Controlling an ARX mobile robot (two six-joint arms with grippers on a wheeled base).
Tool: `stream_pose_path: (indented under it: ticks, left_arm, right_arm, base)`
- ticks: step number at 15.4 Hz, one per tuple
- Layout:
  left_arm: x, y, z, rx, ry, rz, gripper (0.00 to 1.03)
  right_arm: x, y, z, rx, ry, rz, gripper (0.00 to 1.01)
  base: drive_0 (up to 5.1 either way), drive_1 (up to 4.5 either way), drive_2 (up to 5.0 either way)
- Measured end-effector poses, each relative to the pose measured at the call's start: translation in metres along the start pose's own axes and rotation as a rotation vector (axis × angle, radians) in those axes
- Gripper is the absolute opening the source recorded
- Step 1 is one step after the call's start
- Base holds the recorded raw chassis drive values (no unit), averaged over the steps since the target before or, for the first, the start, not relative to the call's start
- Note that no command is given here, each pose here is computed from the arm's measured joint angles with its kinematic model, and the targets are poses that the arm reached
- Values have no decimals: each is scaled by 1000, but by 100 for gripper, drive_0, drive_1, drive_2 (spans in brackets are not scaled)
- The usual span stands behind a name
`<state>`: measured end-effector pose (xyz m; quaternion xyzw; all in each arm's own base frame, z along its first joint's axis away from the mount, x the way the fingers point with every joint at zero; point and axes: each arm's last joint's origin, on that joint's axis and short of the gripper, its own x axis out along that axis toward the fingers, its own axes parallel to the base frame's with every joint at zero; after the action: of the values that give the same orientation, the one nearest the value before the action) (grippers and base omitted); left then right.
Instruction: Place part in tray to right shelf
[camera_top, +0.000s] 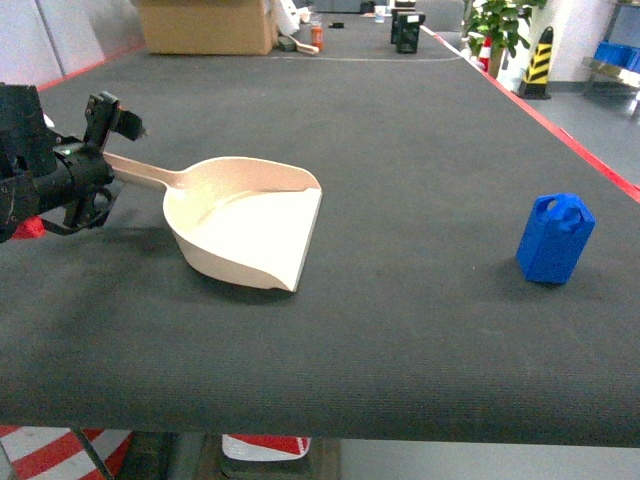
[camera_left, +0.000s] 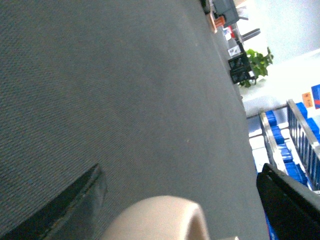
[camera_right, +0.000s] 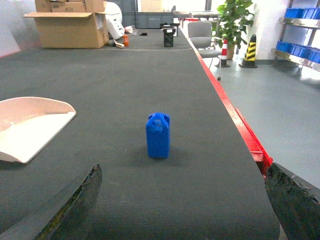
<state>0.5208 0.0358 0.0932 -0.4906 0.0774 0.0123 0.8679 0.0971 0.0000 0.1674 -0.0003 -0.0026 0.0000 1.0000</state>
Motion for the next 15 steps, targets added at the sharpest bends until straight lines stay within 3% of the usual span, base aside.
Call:
stream_pose_path:
  ticks: [3,4,7,8,9,12,13,15]
  left_arm:
    - [5,0,0,0,-2,-7,80]
    - [9,2,-1,-9,-5,-4,69]
    - [12,9,-5,-64,-15,-32,32]
    - [10,7,-5,-96,-19,-64,20]
    - [6,3,-6,-133,-23,-81,16]
    - [-23,-16,-7,-169,-55,-158,13]
    - [-37,-30,-5,-184,-88,-212,13]
    - [-74,-70,4,-210,-239,-338,12]
  right_arm:
    - [0,0,0,0,0,0,98]
    - [0,0,0,0,0,0,98]
    - [0,0,0,0,1,0,98]
    - [0,0,0,0,1,0,98]
    - [0,0,0,0,0,0,98]
    - [0,0,0,0,0,0,98]
    - [0,0,0,0,1,0,98]
    - [0,0,0,0,1,0,98]
  base:
    - [0,0,0]
    - [0,0,0]
    - [0,0,0]
    - [0,0,0]
    - [0,0,0]
    - [0,0,0]
    - [0,0,0]
    - [0,0,0]
